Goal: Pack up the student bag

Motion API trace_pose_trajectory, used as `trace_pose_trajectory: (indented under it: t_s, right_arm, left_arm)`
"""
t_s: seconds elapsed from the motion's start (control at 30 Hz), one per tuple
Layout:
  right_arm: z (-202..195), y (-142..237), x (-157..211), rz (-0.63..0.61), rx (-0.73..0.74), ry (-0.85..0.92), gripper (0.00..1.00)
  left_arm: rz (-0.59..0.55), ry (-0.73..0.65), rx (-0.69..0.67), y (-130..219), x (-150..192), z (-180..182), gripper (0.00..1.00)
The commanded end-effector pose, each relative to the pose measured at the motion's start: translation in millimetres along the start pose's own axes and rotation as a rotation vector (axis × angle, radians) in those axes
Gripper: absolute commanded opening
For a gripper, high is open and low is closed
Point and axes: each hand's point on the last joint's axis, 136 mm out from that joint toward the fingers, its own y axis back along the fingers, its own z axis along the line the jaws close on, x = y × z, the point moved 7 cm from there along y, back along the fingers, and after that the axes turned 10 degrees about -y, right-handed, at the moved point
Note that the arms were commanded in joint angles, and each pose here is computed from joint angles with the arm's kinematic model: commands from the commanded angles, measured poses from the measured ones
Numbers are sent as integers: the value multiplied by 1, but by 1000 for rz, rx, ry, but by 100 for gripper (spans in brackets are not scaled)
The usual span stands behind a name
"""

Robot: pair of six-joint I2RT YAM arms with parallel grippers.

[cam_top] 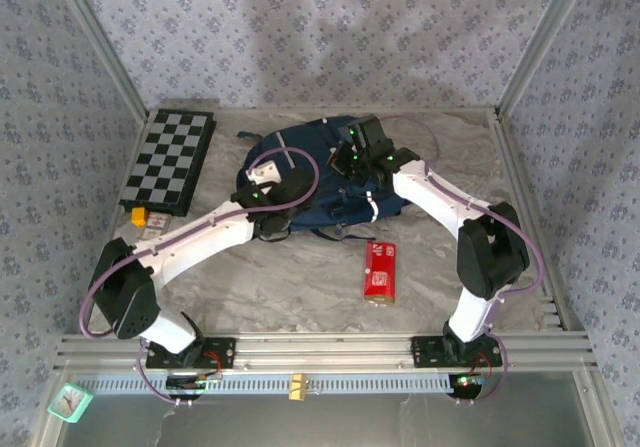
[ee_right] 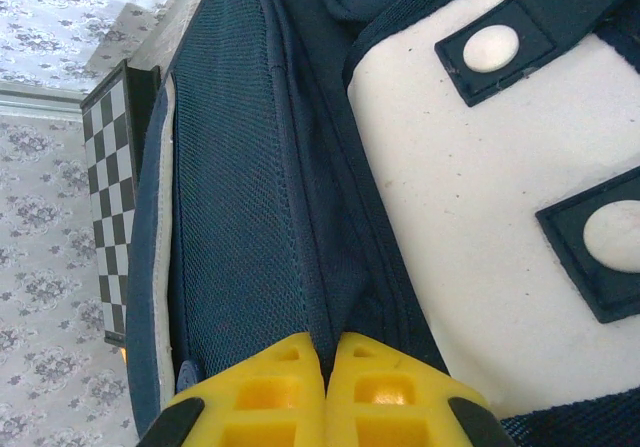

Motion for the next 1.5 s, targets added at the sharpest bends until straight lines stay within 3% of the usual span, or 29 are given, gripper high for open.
trace_pose_trajectory:
  t_s: [0.0,0.17,0.47,0.63,0.87,1.2,1.3,1.47]
  right_arm:
    - [33,19,-11,-48,-141,15,0]
    - [33,19,-11,-47,-139,16,0]
    - [34,14,-10,-38,-143,11,0]
    - [34,12,-8,-29,-135,16,0]
    - [31,10,-8,-28,-127,14,0]
    - [26,15,-15,-40,-112,27,0]
    - [23,18,-17,-46,-101,33,0]
    - [18,24,-22,-38,-111,18,0]
  left_arm:
    - [-11,-138,94,5,-15,-20,73]
    - [34,-230,163,1,-19,-29,69]
    - [98,-130,149,-23,-11,-21,58]
    - [57,-153,199,-30,-23,-31,51]
    - [55,-53,138,-45,-34,-8,29]
    - [0,-120,157,-32,-32,20,6]
    - [3,-152,154,-33,-30,30,0]
    - [48,-180,98,-39,-28,48,0]
